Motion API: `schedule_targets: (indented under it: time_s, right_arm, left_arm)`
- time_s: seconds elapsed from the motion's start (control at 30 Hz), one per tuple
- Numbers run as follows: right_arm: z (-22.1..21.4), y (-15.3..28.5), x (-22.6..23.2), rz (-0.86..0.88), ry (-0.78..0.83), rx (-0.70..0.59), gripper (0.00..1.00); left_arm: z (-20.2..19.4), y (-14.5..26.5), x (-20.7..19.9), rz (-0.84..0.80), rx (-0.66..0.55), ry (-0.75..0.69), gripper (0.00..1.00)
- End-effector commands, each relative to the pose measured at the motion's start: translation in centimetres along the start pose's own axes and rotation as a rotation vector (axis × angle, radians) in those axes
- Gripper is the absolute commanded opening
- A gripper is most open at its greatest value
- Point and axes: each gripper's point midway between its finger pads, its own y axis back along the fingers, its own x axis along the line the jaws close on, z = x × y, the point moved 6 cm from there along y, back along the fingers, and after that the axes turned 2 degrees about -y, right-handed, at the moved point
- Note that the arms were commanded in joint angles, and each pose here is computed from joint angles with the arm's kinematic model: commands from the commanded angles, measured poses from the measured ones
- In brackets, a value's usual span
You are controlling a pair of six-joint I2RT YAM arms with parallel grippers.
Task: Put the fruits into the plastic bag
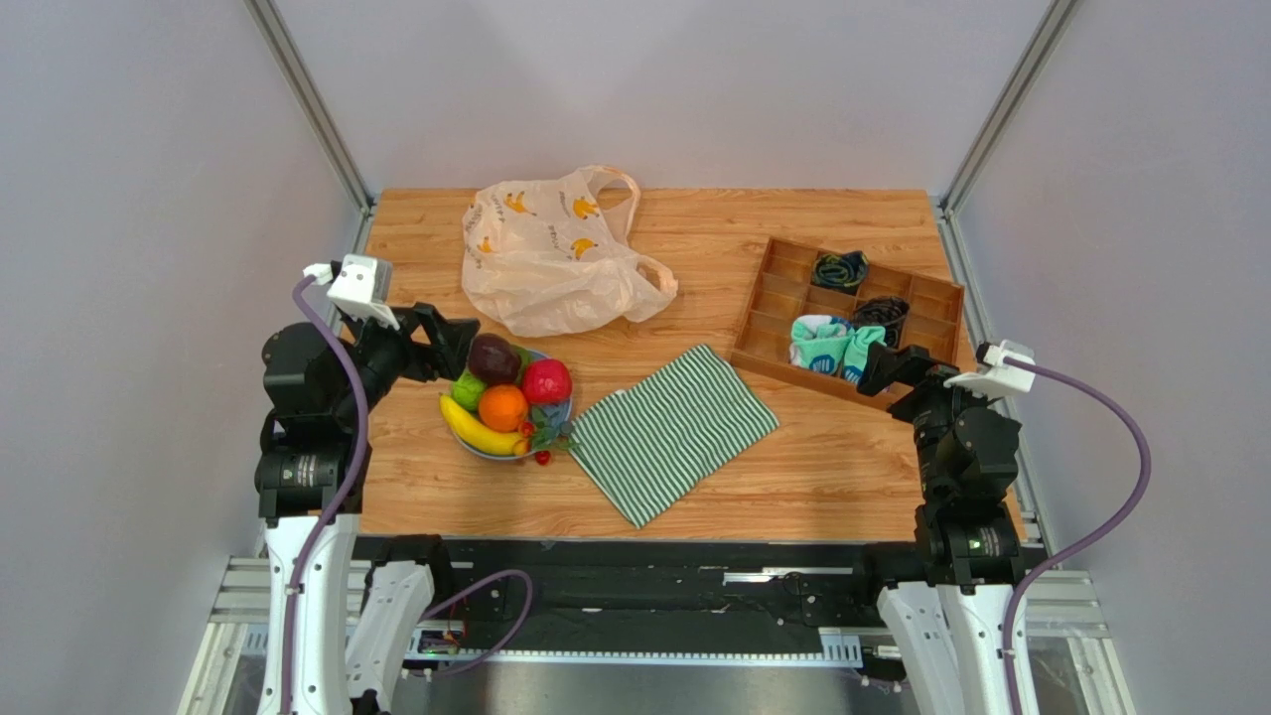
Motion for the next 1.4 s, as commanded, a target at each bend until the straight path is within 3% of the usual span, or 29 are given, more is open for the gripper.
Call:
schedule_targets:
  time_s: [0.0,0.43,0.73,0.97,1.2,1.37]
  right_arm:
    - [0.6,-0.1,0.4,0.025,-0.006,-0.040,0.99]
    - [0.6,-0.1,0.4,0.028,-0.005,-0.037,0.97]
    - [0.7,-0.3,0.6,0.040,-0.001,-0.032,0.97]
    - [0.5,-0.6,1.0,0.066,0.004,-0.004,0.97]
    - [0.4,-0.7,1.3,0.083,0.002,0.011,0.97]
    - [0.5,-0.6,1.6,0.098,-0.001,0.018,0.97]
  left_arm:
    - [0.7,0.0,-0.1,-0.012,-0.043,-0.032,0.86]
    - [0.4,-0.6,0.2,-0.011,-0.035,-0.003,0.87]
    - [1.0,-4.4,-0.8,-0.041,0.072,0.029,0.82]
    - [-0.4,-12.6,-1.9,-0.059,0.319,0.075,0.81]
    - [-1.2,-20.2,-6.9,-0.211,0.416,-0.115,0.81]
    - [-6.0,-25.7,-7.0,-0.223,0.605,-0.164,0.76]
